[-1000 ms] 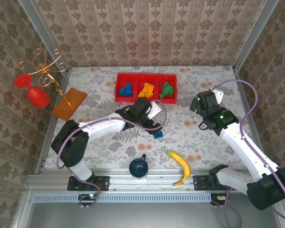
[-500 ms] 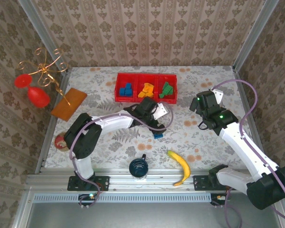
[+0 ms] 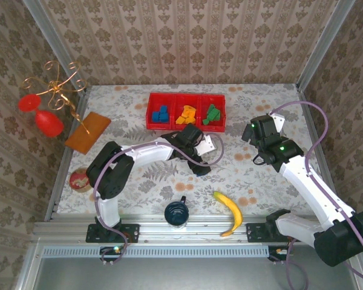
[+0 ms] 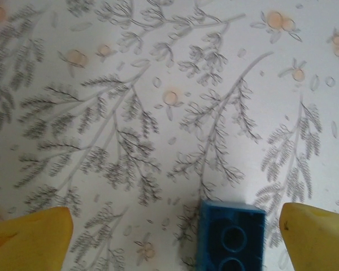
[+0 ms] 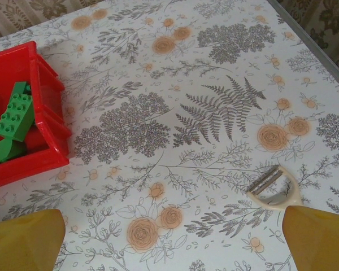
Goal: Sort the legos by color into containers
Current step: Pick up the lego from the center of the table.
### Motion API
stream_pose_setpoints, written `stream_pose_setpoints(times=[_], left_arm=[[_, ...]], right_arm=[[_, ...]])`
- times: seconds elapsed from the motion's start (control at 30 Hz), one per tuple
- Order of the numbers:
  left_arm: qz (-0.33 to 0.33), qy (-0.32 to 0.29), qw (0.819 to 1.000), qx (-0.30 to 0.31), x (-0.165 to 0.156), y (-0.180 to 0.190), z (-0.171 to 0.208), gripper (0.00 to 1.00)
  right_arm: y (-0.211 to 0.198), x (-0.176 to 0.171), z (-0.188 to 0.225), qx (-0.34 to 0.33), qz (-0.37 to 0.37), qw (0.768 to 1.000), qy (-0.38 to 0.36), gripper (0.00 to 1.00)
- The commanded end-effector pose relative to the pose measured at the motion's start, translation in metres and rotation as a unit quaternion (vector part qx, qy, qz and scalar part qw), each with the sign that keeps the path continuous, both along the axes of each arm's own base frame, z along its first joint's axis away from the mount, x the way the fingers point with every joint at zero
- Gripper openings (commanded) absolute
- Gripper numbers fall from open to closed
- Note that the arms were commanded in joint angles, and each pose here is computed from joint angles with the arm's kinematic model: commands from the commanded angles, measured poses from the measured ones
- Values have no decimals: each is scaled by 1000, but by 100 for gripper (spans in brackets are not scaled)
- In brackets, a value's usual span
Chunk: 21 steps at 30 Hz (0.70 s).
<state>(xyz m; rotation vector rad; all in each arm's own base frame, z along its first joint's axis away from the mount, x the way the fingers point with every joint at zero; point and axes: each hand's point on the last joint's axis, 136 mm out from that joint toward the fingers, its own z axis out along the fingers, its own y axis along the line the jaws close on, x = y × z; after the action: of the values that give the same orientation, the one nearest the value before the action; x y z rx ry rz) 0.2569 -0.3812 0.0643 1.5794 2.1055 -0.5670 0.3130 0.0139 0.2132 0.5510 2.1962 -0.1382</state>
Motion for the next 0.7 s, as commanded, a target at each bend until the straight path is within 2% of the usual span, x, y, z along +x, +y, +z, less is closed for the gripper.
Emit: stream_pose_setpoints(times=[0.0,0.3,0.57,0.67], left_arm=[[-44,14,999,7,-22,1,6,92],[-52,12,998,45,-26,3,-16,91],[-50,16,995,84,-24,9,-36,82],[-49,16,994,91,-24,9,-41,72]], right_arm=[[-3,-2,-6,-2,-9,1000,10,100],[-1,-1,-7,0,-7,1000,14,100],[-2,0,-8,1,-8,1000,14,100],[-1,1,-9,2,-6,1000,14,100]])
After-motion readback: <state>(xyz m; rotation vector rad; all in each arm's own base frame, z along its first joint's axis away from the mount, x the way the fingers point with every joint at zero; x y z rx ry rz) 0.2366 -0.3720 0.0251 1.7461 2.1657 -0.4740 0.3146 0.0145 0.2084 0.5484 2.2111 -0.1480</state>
